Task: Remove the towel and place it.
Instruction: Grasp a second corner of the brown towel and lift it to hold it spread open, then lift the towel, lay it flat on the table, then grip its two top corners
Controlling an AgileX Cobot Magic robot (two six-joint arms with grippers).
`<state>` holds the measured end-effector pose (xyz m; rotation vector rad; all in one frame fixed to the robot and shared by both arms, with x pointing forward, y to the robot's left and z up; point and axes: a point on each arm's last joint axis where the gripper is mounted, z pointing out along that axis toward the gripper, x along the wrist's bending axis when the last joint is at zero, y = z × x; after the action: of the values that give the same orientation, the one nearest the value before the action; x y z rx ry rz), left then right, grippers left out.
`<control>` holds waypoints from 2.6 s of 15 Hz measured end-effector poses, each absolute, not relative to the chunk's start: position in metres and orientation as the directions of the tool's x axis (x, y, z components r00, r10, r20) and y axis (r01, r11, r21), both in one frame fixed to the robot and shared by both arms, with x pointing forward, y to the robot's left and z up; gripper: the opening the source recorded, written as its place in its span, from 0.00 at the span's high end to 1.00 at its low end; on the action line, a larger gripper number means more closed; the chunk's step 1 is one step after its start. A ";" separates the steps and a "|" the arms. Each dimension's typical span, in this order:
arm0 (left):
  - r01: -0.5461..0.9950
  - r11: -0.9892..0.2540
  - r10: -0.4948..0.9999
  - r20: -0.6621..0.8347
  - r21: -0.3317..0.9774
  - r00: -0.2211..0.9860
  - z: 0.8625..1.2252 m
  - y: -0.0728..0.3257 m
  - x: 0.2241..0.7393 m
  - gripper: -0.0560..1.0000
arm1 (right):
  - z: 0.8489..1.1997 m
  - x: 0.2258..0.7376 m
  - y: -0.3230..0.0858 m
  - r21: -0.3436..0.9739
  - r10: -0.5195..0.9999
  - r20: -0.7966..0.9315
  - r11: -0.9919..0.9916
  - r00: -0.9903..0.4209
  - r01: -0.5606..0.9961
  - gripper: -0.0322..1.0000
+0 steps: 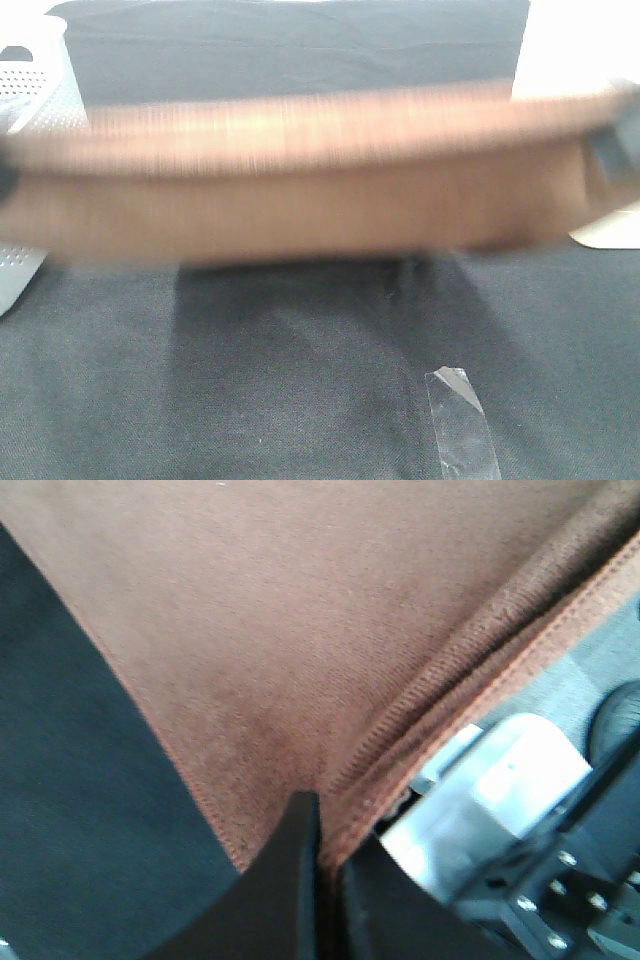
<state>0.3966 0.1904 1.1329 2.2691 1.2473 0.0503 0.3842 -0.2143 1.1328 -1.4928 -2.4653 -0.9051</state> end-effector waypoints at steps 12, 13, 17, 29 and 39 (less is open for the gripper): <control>0.853 -0.462 0.762 -0.383 0.243 0.522 1.056 0.190 0.369 0.95 | 1.077 0.345 -0.222 0.306 0.757 0.462 0.353 -0.462 0.884 0.96; 0.854 -0.460 0.761 -0.386 0.243 0.521 1.056 0.190 0.369 0.95 | 1.070 0.343 -0.223 0.283 0.762 0.463 0.358 -0.453 0.890 0.96; 0.854 -0.460 0.761 -0.388 0.243 0.520 1.056 0.190 0.369 0.95 | 1.050 0.339 -0.224 0.237 0.768 0.469 0.366 -0.436 0.900 0.96; 0.902 -0.425 0.762 -0.507 0.075 0.401 1.018 0.191 0.347 0.95 | 1.030 0.329 -0.224 0.143 0.762 0.522 0.365 -0.383 0.920 0.96; 0.915 -0.402 0.773 -0.539 -0.011 0.333 1.004 0.192 0.339 0.95 | 0.996 0.316 -0.224 -0.045 0.783 0.575 0.320 -0.238 0.946 0.96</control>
<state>0.3392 0.1917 1.0036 2.3072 1.5115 -0.6844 0.3162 -0.2240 0.9961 -1.5214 -2.0900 -0.4294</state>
